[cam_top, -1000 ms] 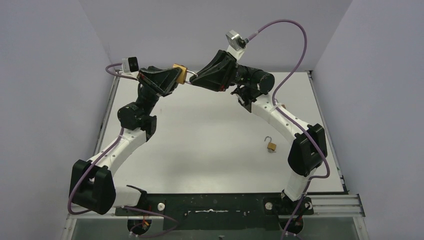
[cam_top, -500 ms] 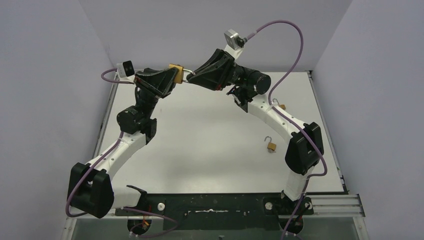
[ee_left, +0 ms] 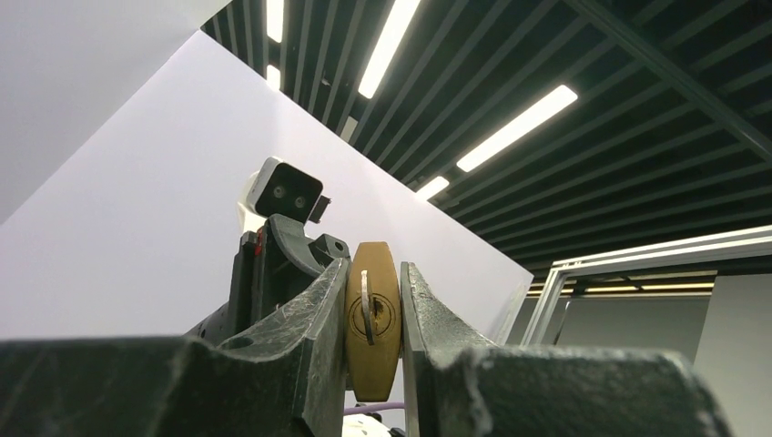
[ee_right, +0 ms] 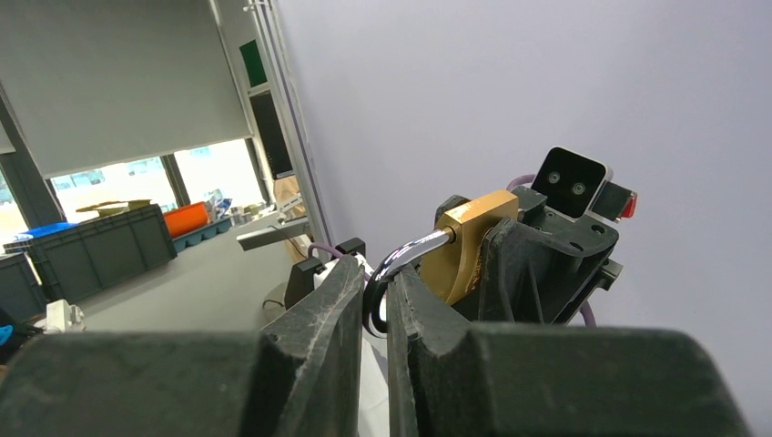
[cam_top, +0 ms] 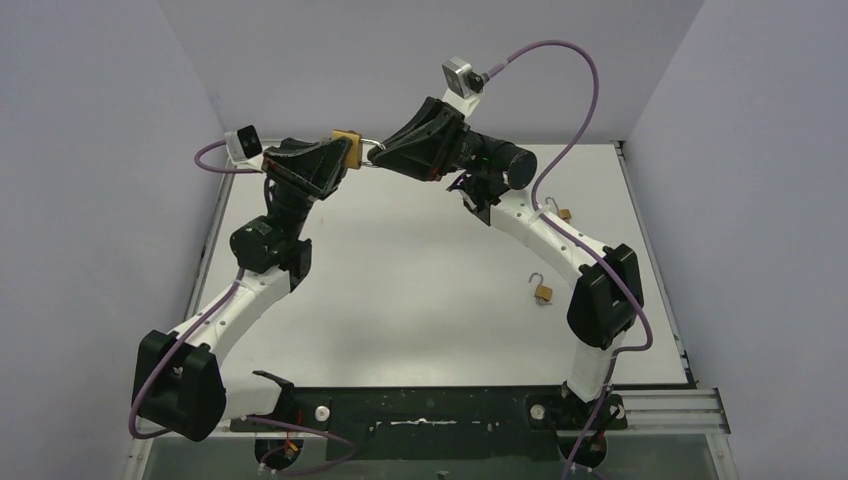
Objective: Lock with the key
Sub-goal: Lock the lock.
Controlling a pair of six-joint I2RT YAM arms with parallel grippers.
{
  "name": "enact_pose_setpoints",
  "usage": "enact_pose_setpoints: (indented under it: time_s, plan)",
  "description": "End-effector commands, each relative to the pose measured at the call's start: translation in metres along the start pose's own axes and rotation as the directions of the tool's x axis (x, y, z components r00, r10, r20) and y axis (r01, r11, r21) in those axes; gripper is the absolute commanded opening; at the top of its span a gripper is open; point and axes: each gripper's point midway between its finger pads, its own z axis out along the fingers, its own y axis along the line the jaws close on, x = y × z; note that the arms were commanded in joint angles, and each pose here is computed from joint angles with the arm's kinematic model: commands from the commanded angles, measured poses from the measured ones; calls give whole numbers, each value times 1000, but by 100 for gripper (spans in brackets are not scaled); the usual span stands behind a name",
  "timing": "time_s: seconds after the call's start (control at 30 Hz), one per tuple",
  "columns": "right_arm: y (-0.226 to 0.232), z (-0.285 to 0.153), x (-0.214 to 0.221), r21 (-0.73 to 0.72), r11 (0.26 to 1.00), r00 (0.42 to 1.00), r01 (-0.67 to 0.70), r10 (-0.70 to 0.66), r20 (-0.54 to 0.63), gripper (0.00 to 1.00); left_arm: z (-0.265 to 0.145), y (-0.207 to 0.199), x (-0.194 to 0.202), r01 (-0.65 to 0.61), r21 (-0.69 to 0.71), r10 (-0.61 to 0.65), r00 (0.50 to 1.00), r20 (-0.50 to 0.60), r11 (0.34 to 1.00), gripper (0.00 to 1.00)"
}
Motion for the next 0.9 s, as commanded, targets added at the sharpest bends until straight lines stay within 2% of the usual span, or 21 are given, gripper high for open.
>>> enact_pose_setpoints:
  time_s: [0.0, 0.87]
  plan:
    - [-21, 21, 7, 49, 995, 995, -84, 81, 61, 0, -25, 10, 79, 32, -37, -43, 940, -340, 999, 0]
    - [-68, 24, 54, 175, 981, 996, -88, 84, 35, 0, -17, -2, 74, 26, -20, -31, 949, -315, 999, 0]
